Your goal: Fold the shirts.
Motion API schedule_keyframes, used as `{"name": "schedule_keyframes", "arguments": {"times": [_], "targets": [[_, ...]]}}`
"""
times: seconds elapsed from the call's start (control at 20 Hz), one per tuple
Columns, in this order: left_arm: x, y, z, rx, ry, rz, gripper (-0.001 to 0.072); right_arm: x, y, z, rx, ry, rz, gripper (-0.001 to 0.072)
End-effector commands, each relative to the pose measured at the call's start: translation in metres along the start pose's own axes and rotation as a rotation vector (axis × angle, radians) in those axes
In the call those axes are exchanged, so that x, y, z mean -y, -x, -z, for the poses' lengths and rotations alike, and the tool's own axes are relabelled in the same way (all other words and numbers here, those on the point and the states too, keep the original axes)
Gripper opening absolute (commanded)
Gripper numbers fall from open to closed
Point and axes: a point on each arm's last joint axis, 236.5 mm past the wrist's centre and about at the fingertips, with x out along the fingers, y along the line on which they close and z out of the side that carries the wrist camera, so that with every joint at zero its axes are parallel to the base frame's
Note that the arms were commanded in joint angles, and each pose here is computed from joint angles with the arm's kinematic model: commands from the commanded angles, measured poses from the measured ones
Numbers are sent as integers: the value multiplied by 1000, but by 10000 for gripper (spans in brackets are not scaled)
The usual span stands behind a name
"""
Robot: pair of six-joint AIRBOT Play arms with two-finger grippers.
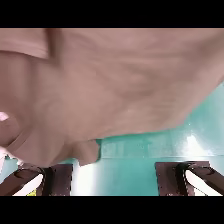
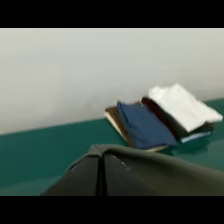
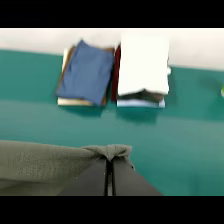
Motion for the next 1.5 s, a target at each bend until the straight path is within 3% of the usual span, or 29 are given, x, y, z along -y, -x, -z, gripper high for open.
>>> {"name": "schedule_keyframes", "arguments": {"times": [0.0,0.2,0.45,0.8,1.4,1.45], "targets": [[-16,-104,114,-362,42,3,25,2,-83,64,-337,6,6,14],[-35,-204,264,-701,72,1,26,22,-204,174,-696,-28,10,16],[-51,-279,376,-829,79,-4,26,55,-306,228,-751,-225,-54,16],[-49,-276,417,-944,-1,53,26,58,-330,228,-762,-203,-92,16],[-27,-227,511,-1193,127,104,28,57,-304,346,-927,-184,-20,18],[-27,-226,510,-1199,127,106,43,54,-303,347,-931,-180,-24,57]]}}
